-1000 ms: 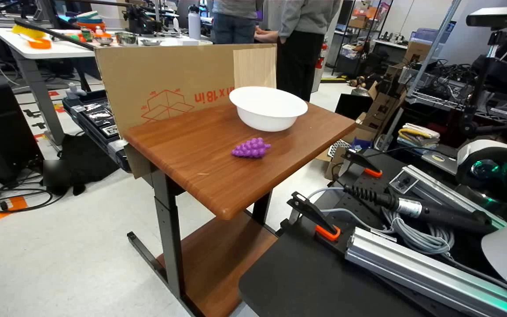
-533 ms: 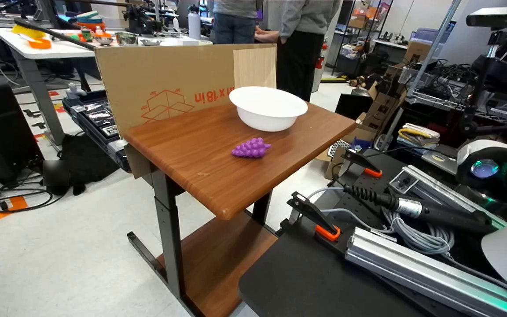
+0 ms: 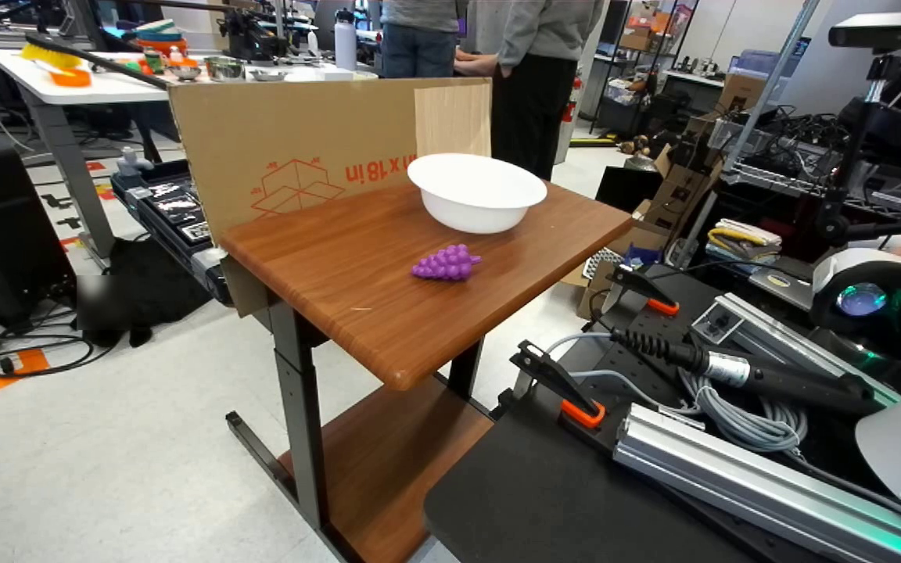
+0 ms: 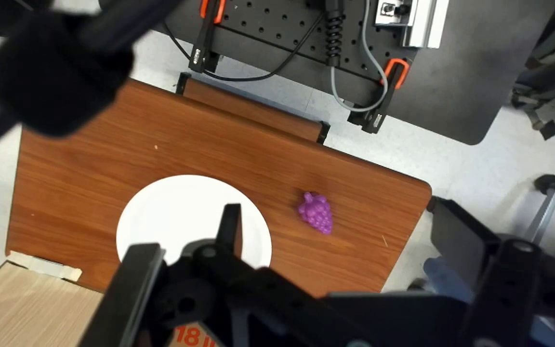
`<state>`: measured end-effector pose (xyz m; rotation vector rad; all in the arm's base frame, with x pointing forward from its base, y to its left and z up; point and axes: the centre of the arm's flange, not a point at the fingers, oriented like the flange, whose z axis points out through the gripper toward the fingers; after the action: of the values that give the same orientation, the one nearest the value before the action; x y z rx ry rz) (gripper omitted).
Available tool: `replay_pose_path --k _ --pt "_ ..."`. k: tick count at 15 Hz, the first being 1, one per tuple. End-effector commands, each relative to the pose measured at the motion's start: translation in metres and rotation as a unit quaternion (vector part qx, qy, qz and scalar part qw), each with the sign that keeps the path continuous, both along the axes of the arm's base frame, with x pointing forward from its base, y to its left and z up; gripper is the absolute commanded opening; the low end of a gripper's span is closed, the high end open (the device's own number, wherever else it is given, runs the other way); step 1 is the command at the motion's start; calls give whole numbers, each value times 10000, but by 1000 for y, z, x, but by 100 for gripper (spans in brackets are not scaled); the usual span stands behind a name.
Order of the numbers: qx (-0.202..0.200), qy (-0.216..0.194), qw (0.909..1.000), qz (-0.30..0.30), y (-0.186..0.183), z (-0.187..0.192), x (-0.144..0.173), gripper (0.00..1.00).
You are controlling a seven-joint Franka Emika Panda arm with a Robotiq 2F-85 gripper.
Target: Put the purple thing in the bowl
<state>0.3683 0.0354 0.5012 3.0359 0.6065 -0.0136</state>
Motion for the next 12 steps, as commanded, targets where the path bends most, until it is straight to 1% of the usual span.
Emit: replay_pose_path --k 1,3,4,7,10,11,12 --pt "-272 485 9955 769 25 -3 61 100" --pt "-303 707 9904 1149 44 -14 84 100" --pt "-109 380 9963 763 30 -19 47 100" --pt "-143 600 9931 995 46 -33 72 100" --pt "-146 654 9925 1022 47 -32 75 100" --pt "-217 899 9868 1332 46 -33 72 100" --pt "-221 1103 9791 1694 46 -38 67 100"
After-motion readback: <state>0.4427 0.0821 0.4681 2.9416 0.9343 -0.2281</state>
